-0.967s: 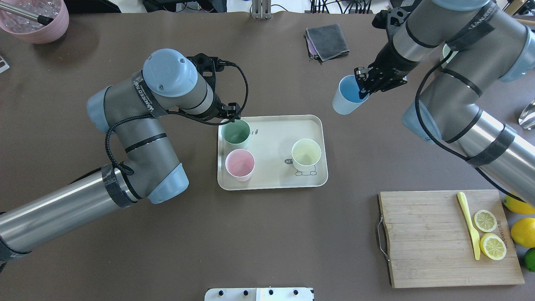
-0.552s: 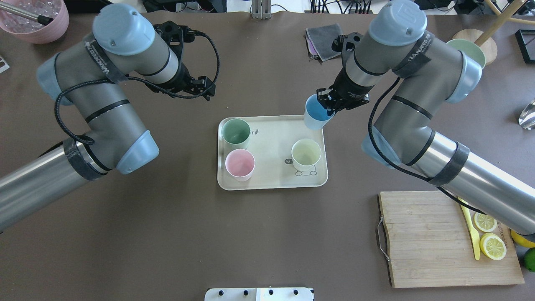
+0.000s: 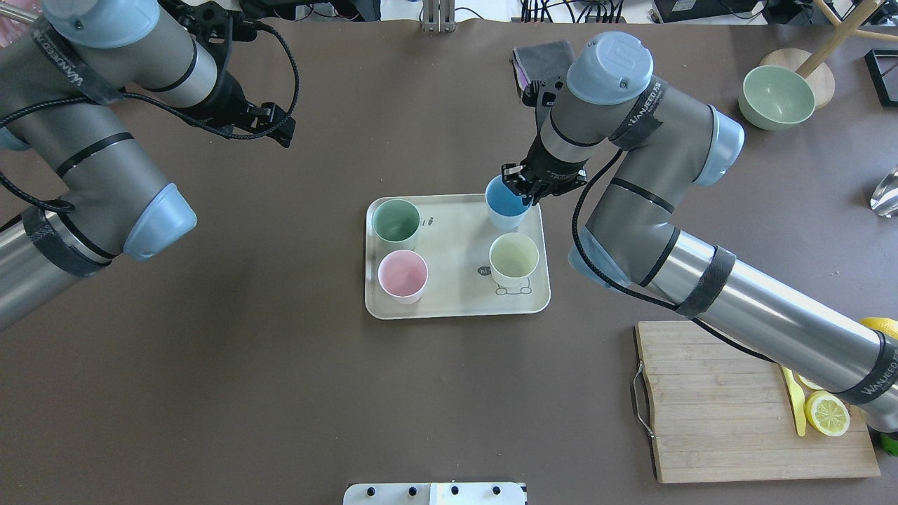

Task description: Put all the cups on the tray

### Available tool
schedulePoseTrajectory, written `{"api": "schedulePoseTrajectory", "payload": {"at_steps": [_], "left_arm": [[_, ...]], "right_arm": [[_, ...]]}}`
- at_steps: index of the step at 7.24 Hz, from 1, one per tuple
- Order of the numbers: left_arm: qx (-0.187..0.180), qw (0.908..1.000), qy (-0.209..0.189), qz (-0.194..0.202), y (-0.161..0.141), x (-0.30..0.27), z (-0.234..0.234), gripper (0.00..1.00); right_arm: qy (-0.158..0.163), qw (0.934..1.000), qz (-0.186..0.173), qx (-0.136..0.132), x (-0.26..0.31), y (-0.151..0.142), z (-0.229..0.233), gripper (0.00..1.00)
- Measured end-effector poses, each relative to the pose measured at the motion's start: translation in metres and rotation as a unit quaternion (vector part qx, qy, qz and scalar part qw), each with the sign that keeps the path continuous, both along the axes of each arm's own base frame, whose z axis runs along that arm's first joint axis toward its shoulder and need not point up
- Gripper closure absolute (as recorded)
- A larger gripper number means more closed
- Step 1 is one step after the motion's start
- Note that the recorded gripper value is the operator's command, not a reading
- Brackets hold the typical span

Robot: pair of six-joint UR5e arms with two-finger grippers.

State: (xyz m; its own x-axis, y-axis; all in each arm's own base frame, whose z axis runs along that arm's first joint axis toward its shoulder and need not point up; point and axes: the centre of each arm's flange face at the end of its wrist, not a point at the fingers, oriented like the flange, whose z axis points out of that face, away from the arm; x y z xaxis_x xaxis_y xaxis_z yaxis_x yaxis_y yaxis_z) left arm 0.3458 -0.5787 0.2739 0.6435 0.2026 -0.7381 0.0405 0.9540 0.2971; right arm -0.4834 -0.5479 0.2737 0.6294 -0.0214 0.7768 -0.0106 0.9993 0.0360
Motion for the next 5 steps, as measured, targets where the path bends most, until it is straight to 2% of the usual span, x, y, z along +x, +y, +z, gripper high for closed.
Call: {"api": "schedulePoseTrajectory", "payload": {"at_steps": [2, 3, 5], "left_arm": [[-0.001, 1.0000, -0.001, -0.002, -0.004, -0.012, 0.006, 0.02], [0.002, 1.0000, -0.001, 0.001, -0.008, -0.022, 0.010, 0.02], [0.022, 0.9995, -0.010, 0.022, -0.011, -0.064, 0.042, 0.02]], "right_arm": [[-0.010, 0.9998, 0.012, -0.015, 0.001, 0.000, -0.012, 0.00], [-0.024, 0.9992, 0.020, -0.026, 0.026, -0.017, -0.022, 0.00], [-0.066, 0.9960, 0.024, -0.054, 0.122, -0.065, -0.025, 0.00]]}}
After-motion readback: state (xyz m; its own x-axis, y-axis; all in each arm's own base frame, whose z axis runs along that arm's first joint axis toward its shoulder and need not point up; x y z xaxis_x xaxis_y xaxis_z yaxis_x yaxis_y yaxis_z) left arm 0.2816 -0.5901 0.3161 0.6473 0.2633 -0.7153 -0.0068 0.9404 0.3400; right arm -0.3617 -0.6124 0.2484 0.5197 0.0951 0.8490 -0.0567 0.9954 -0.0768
